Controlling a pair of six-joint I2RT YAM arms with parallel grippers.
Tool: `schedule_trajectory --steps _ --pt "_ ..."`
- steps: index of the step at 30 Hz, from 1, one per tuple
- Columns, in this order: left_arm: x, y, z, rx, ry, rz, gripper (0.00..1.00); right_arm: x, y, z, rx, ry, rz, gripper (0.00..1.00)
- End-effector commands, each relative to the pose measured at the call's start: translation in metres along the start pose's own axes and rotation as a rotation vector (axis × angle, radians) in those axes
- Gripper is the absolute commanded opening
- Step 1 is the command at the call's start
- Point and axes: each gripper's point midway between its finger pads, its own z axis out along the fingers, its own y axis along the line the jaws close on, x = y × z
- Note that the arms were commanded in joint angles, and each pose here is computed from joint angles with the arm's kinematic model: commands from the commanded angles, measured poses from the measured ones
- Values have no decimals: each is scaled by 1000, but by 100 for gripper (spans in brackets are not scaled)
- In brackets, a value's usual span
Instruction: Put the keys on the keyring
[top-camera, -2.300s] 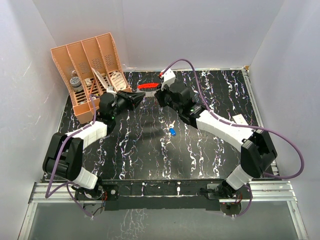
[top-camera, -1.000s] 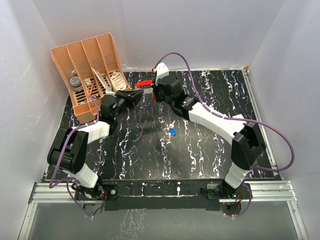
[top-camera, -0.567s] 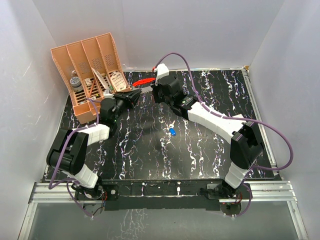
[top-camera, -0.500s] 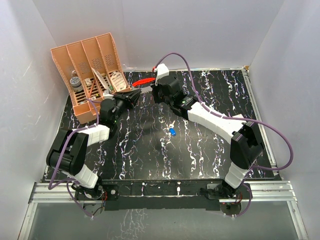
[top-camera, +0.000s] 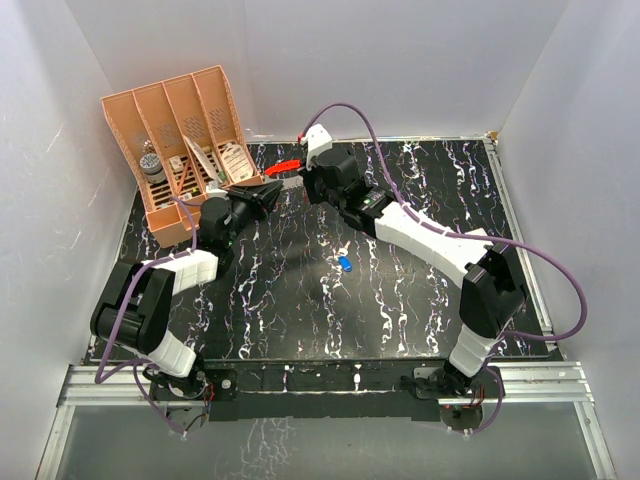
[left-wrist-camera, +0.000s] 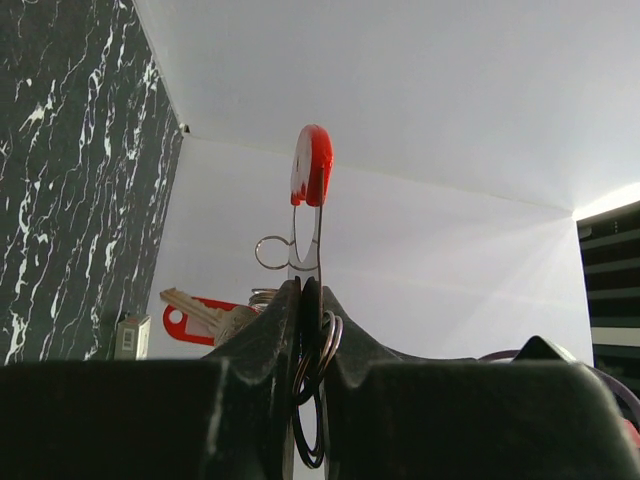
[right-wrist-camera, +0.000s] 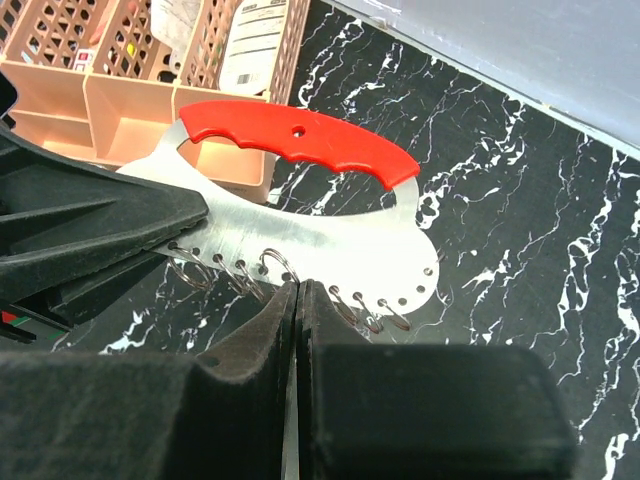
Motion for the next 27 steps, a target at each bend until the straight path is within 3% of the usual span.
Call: schedule_trajectory --steps 1,14,27 --pt "10 -26 -4 58 33 39 0 -42 2 -8 -5 -100 -111 0" --pt "10 -12 3 12 48 52 0 -22 9 -4 115 36 -443 0" --pt "9 -5 9 6 50 51 0 -15 7 -13 116 121 -531 0"
